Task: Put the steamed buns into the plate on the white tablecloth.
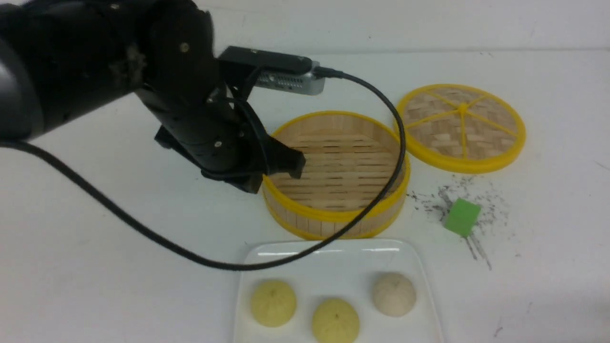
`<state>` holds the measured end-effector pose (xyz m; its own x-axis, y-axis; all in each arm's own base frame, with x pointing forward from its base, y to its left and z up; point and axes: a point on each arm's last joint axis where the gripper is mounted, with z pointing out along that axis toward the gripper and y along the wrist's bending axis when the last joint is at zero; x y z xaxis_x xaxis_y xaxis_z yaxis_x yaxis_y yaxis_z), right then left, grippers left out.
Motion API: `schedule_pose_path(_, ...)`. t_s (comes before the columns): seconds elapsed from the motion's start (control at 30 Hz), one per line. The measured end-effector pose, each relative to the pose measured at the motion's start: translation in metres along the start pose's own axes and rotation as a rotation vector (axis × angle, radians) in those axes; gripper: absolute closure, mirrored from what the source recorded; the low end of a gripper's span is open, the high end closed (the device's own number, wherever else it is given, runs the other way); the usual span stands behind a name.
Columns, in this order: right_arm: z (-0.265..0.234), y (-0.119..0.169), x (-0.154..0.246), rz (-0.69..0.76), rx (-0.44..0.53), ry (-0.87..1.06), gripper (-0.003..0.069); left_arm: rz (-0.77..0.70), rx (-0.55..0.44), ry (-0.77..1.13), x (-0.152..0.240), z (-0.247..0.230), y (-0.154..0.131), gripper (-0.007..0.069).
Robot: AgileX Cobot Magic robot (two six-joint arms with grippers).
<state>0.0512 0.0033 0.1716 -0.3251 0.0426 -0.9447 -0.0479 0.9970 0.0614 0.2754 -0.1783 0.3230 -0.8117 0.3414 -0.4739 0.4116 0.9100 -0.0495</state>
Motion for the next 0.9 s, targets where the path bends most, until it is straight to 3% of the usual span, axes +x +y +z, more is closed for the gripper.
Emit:
schedule_pose_path(0.2, 0.000, 0.000, 0.000, -0.002, 0.000, -0.004, 0.0640, 0.025, -0.033, -0.152, 0.010, -0.065, 0.009, 0.0606)
schedule_pose_path(0.3, 0.000, 0.000, 0.000, -0.001, 0.002, -0.004, 0.0636, 0.031, -0.066, -0.214, 0.030, -0.111, 0.017, 0.0606)
schedule_pose_path(0.63, 0.000, -0.002, 0.000, 0.008, 0.041, -0.007, 0.0629, -0.009, -0.103, -0.346, 0.092, -0.199, 0.036, 0.0602)
schedule_pose_path(0.9, 0.000, -0.003, 0.000, 0.010, 0.046, -0.007, 0.0622, -0.116, -0.056, -0.460, 0.170, -0.208, 0.048, 0.0595)
